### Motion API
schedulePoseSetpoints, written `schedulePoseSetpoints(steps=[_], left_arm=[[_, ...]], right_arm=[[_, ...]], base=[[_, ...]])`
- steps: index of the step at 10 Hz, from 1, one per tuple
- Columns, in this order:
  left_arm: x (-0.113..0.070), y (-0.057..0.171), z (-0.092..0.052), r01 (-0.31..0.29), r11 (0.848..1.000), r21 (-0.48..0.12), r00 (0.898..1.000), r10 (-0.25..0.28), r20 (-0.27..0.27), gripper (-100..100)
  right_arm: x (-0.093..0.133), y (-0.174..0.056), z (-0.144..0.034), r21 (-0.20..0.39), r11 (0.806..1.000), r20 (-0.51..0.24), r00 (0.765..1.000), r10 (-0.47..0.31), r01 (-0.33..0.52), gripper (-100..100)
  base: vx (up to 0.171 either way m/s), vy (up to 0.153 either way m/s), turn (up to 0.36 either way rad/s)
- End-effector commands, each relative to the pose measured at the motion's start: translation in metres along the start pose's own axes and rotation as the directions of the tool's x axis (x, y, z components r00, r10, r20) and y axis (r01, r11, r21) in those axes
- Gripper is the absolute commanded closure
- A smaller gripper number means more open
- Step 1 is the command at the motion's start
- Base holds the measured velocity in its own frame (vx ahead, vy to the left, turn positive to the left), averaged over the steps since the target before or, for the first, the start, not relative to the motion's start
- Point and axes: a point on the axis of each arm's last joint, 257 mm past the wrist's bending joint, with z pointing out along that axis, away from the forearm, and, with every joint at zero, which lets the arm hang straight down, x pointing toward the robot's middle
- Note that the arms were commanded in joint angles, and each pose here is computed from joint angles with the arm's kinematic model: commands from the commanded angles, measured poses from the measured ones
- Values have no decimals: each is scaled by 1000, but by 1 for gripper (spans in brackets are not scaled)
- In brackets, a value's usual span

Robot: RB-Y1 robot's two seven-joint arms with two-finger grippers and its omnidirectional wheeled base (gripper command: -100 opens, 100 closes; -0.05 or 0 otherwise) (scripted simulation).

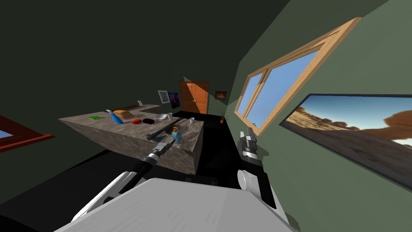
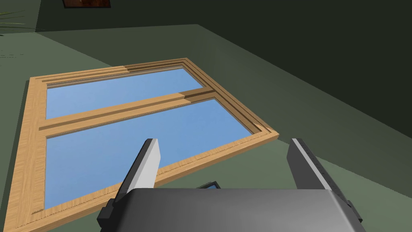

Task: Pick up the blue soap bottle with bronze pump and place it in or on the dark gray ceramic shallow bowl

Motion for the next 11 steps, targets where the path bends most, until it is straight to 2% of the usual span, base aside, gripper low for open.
schedulePoseSetpoints(steps=[1, 5, 7, 9, 11], left_arm=[[0, 0, 0, 0, 1000, 0, 1000, 0, 0, 100], [0, 0, 0, 0, 1000, 0, 1000, 0, 0, 100], [5, -1, -1, 15, 1000, 11, 1000, -15, -7, -100], [13, -3, -1, 41, 999, 28, 999, -41, -15, -100], [19, -8, 7, 44, 999, 30, 999, -44, -3, -100]], right_arm=[[0, 0, 0, 0, 1000, 0, 1000, 0, 0, 0], [0, 0, 0, 0, 1000, 0, 1000, 0, 0, 0], [0, 0, 0, 0, 1000, 0, 1000, 0, 0, 0], [0, 0, 0, 0, 1000, 0, 1000, 0, 0, 0], [0, 0, 0, 0, 1000, 0, 1000, 0, 0, 0]], base=[[0, 0, 0], [0, 0, 0], [-17, 4, 115], [-76, 24, 223], [-71, 37, -48]])
